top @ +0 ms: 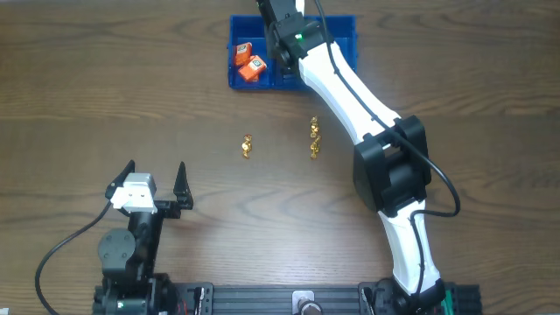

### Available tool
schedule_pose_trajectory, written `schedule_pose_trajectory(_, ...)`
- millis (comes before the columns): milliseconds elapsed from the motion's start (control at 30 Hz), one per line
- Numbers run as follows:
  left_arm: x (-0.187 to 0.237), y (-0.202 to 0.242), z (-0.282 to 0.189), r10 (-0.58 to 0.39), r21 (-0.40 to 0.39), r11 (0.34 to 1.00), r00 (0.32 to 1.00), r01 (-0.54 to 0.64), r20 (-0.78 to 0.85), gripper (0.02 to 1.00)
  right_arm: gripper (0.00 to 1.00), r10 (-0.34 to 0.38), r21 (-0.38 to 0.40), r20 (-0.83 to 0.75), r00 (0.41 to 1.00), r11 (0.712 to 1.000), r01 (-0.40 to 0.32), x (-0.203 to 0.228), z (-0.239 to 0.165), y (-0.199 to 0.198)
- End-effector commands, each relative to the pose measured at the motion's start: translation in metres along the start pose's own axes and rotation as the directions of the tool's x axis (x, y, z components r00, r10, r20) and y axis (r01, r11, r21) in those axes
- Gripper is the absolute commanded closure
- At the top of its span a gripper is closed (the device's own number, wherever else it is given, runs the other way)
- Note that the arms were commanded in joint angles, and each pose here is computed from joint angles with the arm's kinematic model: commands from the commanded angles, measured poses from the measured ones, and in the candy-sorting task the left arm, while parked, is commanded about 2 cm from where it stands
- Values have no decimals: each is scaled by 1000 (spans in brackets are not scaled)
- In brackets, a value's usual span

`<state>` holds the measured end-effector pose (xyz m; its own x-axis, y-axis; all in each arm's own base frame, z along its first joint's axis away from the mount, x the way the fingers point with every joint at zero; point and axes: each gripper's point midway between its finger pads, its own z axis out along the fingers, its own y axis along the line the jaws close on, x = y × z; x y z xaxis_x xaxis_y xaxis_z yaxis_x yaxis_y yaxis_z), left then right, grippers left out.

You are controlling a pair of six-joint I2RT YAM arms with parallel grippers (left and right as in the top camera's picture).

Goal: Sort Candies Into Trays

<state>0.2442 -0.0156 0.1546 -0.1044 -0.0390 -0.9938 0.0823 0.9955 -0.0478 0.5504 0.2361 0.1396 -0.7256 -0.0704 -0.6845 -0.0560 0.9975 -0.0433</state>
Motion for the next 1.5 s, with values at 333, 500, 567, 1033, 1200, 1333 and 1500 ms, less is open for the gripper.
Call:
schedule_pose_trajectory(333,16,-2,1,-1,16,1000,999,2,-48,20,3,30,-45,18,999,999,-30,-27,-100,7)
schedule_pose_trajectory(500,16,-2,1,-1,16,1000,999,2,-48,20,3,35,-85,-45,998,996,-39,-1,-145,38)
schedule_pose_trajectory(567,16,-2,1,-1,16,1000,999,2,-48,20,3,36,-100,-110,993,994,-47,20,-150,52)
schedule_pose_trajectory(1033,16,-2,1,-1,16,1000,999,2,-48,20,1,1,-22,-553,833,1000,-16,176,-84,102)
schedule_pose_trajectory(1200,16,-2,1,-1,16,1000,999,2,-48,20,1,4,-4,-641,767,1000,-9,214,-60,108)
schedule_pose_trajectory(1333,16,-2,1,-1,16,1000,999,2,-48,20,1,1,-2,-666,746,1000,-3,227,-52,110)
schedule_pose_trajectory(1500,16,-2,1,-1,16,1000,999,2,-48,20,29,-3,-8,-663,748,1000,-3,231,-46,114)
